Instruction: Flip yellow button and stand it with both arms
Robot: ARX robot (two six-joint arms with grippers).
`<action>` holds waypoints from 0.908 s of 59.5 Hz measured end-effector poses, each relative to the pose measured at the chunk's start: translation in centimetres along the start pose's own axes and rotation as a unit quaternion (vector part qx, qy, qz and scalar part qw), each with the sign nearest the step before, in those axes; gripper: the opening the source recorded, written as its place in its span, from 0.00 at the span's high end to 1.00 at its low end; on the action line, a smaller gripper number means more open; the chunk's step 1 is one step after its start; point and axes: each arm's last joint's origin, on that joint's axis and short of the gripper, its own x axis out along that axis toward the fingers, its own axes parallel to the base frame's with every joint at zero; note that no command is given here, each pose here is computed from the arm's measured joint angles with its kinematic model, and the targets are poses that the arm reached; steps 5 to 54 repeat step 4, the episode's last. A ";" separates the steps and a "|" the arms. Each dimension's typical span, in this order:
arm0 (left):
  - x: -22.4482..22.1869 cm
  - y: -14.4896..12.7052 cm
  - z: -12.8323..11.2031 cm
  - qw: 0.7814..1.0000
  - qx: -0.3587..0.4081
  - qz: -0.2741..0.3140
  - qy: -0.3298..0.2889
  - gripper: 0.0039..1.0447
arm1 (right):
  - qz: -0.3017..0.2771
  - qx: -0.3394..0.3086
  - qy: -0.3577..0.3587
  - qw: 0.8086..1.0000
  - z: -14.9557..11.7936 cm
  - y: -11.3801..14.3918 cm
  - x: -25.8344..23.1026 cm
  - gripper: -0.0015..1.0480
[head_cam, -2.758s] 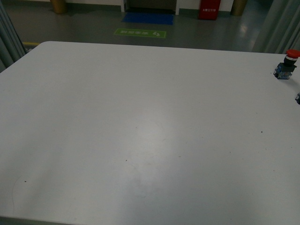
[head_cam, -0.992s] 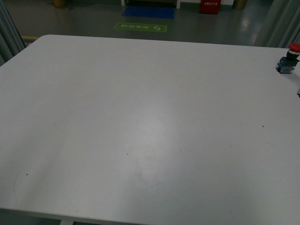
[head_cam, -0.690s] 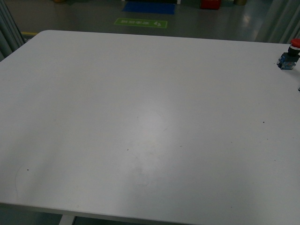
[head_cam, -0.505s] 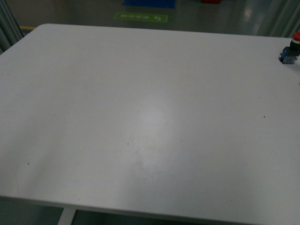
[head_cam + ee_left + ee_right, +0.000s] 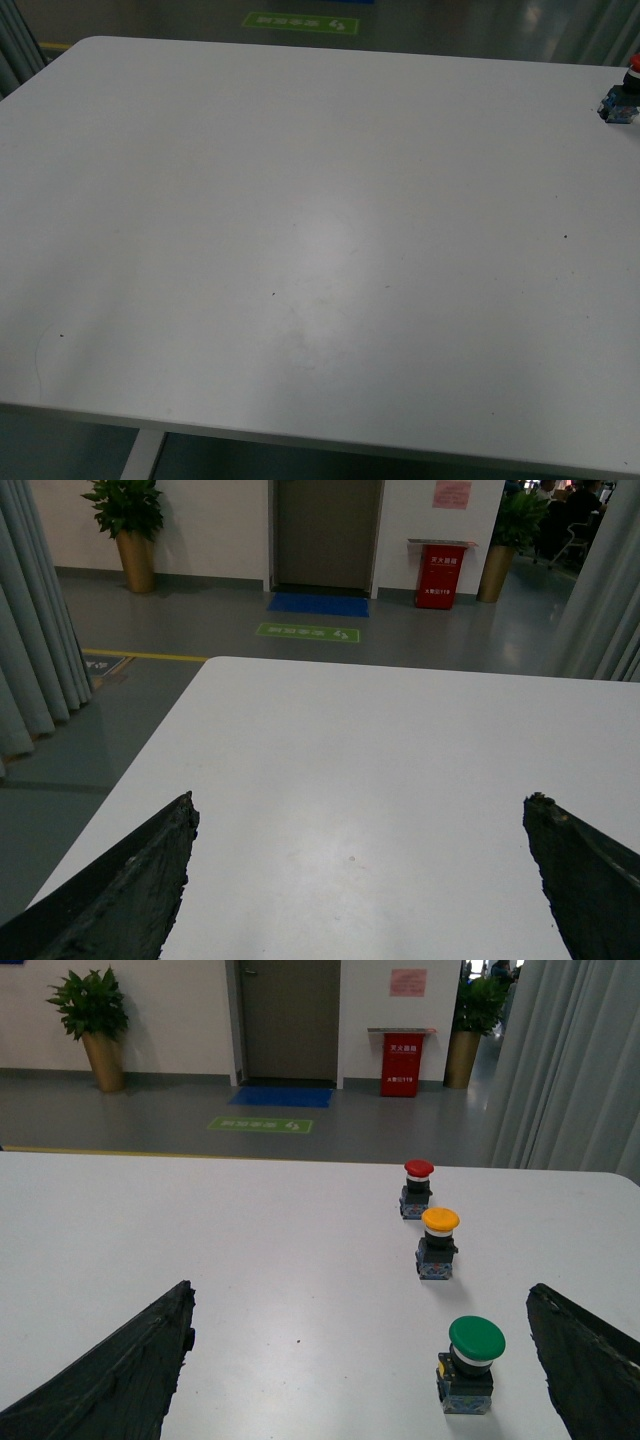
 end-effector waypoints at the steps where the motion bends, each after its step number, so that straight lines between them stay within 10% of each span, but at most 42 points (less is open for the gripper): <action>1: 0.0 0.0 0.0 1.000 0.000 0.000 0.000 0.06 | 0.000 0.000 0.000 1.000 0.0 0.0 0.0 0.07; 54: 0.0 0.0 0.0 1.000 0.000 0.000 0.000 0.06 | 0.000 0.000 0.000 1.000 0.0 0.0 0.0 0.07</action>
